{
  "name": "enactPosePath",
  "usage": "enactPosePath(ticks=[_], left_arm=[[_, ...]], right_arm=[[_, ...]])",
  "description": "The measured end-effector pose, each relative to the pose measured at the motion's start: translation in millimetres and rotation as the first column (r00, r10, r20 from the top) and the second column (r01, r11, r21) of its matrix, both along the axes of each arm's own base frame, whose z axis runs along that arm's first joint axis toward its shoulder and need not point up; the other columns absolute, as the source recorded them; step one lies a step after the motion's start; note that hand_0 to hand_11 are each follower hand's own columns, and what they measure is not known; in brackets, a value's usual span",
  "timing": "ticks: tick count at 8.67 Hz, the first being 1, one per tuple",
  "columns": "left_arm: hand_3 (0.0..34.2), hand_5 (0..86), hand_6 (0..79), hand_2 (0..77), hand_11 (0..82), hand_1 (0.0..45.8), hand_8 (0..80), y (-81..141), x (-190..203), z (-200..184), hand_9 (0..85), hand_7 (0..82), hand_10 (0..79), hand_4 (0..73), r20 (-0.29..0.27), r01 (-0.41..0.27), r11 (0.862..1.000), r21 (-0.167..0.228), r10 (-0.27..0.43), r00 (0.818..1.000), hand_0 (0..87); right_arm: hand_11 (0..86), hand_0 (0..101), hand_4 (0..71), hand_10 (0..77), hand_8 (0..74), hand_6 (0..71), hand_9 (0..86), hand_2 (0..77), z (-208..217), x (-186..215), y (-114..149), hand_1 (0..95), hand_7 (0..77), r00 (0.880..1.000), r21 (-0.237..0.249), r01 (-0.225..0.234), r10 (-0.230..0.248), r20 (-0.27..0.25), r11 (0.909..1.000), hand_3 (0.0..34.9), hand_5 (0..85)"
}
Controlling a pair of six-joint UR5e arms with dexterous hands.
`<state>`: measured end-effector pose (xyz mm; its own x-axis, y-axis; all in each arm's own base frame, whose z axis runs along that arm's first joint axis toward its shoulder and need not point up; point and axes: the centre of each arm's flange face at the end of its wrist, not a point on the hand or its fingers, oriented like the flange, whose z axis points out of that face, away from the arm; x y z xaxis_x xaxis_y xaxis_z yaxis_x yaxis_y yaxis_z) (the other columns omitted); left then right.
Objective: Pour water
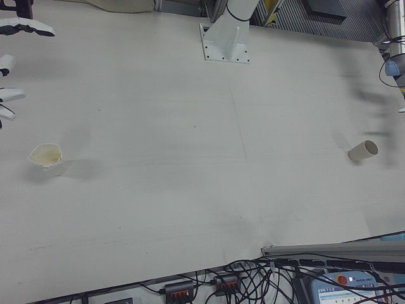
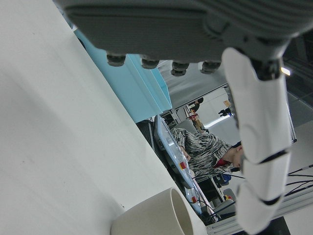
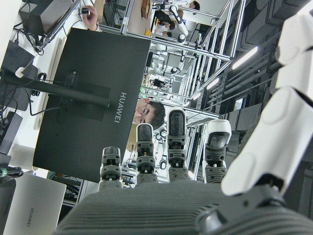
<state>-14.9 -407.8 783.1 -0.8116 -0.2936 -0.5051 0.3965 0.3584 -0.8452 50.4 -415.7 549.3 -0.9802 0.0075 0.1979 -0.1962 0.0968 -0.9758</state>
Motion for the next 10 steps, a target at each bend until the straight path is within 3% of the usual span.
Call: enactPosePath(ticks=[1, 2, 3, 4, 5, 6, 7, 9, 10], left_arm=[[11.8, 0.5, 0.0, 14.7, 0.5, 19.1, 0.5, -11.2, 10.1, 8.5, 1.1, 6.0, 0.5, 4.9, 0.013, -0.013, 1.0, -0.001, 0.013, 1.0, 49.9], [14.0, 0.0, 0.0, 18.5, 0.5, 28.9, 0.5, -22.2, 21.6, 13.8, 1.1, 8.2, 1.6, 1.1, 0.027, -0.028, 1.0, 0.002, 0.028, 0.999, 61.2], [18.5, 0.0, 0.0, 22.4, 7.6, 32.7, 0.5, -31.7, 35.0, 13.9, 1.1, 9.8, 1.6, 1.1, 0.034, -0.045, 0.999, 0.01, 0.045, 0.998, 63.8], [12.4, 0.0, 0.0, 19.6, 1.6, 24.5, 0.5, -37.4, 50.9, 13.9, 1.1, 5.4, 0.5, 4.4, 0.039, -0.061, 0.998, 0.016, 0.061, 0.997, 56.6], [8.6, 2.7, 1.1, 17.5, 1.6, 25.6, 0.5, -40.9, 69.6, 13.9, 1.1, 5.4, 0.0, 7.1, 0.042, -0.081, 0.997, 0.019, 0.08, 0.996, 57.3], [9.3, 2.7, 1.1, 19.1, 1.6, 25.6, 0.5, -43.9, 84.1, 12.1, 1.1, 6.5, 0.5, 7.1, 0.041, -0.095, 0.995, 0.032, 0.093, 0.995, 57.1], [9.3, 1.6, 1.1, 20.2, 1.6, 18.5, 0.5, -48.3, 92.3, 8.4, 1.6, 6.5, 0.5, 8.2, 0.032, -0.08, 0.995, 0.057, 0.078, 0.996, 53.4], [9.3, 0.5, 0.5, 18.5, 1.1, 17.5, 0.5, -55.5, 113.4, 1.0, 1.1, 5.4, 0.5, 8.2, -0.016, -0.001, 0.995, 0.095, 0.003, 1.0, 49.7], [9.4, 0.5, 0.0, 18.0, 1.1, 14.2, 0.5, -55.4, 138.8, -1.6, 0.5, 3.3, 0.5, 8.2, -0.043, 0.014, 0.995, 0.098, -0.009, 0.999, 48.3]], right_arm=[[14.2, 46, 21.8, 9.3, 17.5, 26.7, 26.2, 16.9, -2.3, -7.7, -2.9, 8.7, 45.3, 1.0, 0.006, 0.015, -0.015, -0.002, 0.9999, 12.5, 70.4], [14.2, 46, 22.4, 9.3, 17.5, 26.7, 25.6, 18.0, -4.8, -13.1, -5.5, 10.4, 43.1, 1.0, 0.012, 0.025, -0.025, -0.003, 0.9996, 12.5, 70.4], [14.2, 46, 22.4, 9.3, 16.4, 26.7, 22.9, 18.0, -6.2, -16.9, -7.2, 10.4, 43.1, 0.999, 0.015, 0.032, -0.032, -0.003, 0.9994, 12.5, 70.4], [13.1, 46, 22.9, 9.3, 16.4, 26.7, 24.0, 18.0, -7.6, -20.1, -8.5, 10.4, 44.2, 0.999, 0.019, 0.037, -0.037, -0.004, 0.9991, 12.6, 70.4], [13.1, 46, 22.9, 9.3, 16.4, 26.7, 24.0, 18.0, -9.0, -23.0, -9.3, 10.4, 44.2, 0.999, 0.022, 0.043, -0.043, -0.004, 0.9988, 12.6, 70.4], [12.0, 46, 22.9, 7.6, 15.8, 26.7, 23.5, 18.0, -9.3, -24.7, -9.6, 10.4, 42.5, 0.999, 0.023, 0.047, -0.046, -0.004, 0.9986, 12.5, 70.4], [12.0, 46, 22.9, 7.6, 15.8, 25.1, 23.5, 18.0, -9.4, -26.0, -9.8, 10.4, 43.1, 0.999, 0.024, 0.049, -0.049, -0.004, 0.9985, 12.5, 70.4], [12.0, 46, 22.9, 7.6, 14.7, 24.5, 21.8, 18.0, -9.5, -27.6, -9.9, 10.4, 43.1, 0.999, 0.024, 0.053, -0.053, -0.005, 0.9983, 12.5, 70.4], [12.0, 46, 22.9, 7.6, 14.7, 25.6, 21.8, 18.0, -9.8, -28.1, -9.9, 10.4, 43.6, 0.999, 0.024, 0.054, -0.054, -0.005, 0.9983, 12.5, 70.4]])
